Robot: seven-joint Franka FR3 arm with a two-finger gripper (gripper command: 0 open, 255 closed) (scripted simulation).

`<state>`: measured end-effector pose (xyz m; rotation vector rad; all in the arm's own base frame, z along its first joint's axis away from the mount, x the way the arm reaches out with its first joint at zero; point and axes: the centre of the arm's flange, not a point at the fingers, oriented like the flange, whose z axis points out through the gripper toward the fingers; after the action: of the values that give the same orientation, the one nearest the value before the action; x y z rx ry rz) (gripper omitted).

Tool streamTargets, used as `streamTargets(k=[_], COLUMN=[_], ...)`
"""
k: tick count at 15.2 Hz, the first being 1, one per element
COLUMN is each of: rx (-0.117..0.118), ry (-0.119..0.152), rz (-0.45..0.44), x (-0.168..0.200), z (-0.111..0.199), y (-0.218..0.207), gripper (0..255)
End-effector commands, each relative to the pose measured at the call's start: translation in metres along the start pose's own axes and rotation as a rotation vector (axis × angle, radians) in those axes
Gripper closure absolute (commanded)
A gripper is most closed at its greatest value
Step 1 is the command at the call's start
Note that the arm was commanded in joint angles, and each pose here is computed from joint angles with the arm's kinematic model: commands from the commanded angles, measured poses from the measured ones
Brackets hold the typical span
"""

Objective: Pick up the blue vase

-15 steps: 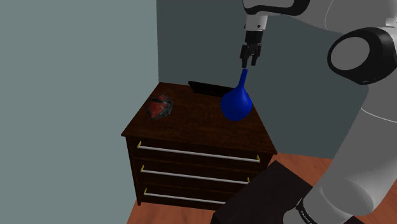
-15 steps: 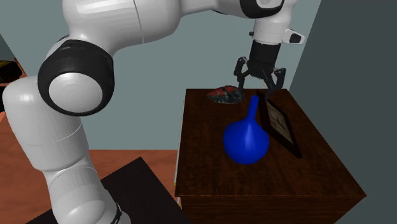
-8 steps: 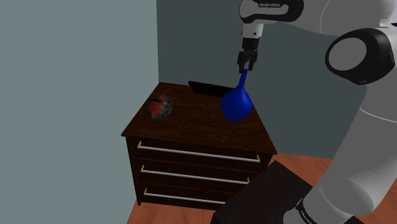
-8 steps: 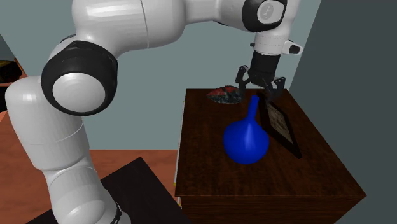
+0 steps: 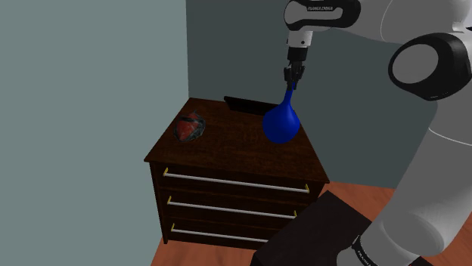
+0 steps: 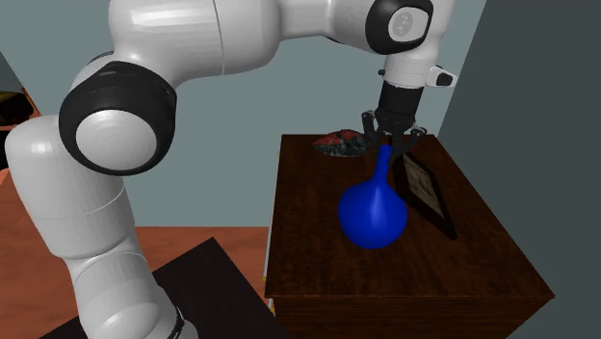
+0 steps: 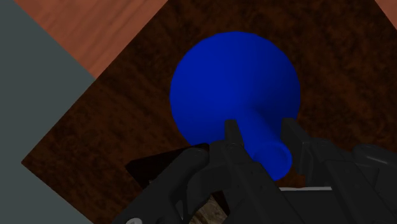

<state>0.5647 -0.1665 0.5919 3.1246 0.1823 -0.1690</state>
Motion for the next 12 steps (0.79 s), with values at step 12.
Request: streamTargets(k=[12], rx=[0.000], ry=[-0.001], rz=[0.000], x=[-0.004], z=[-0.042], y=[0.000], gripper=[255])
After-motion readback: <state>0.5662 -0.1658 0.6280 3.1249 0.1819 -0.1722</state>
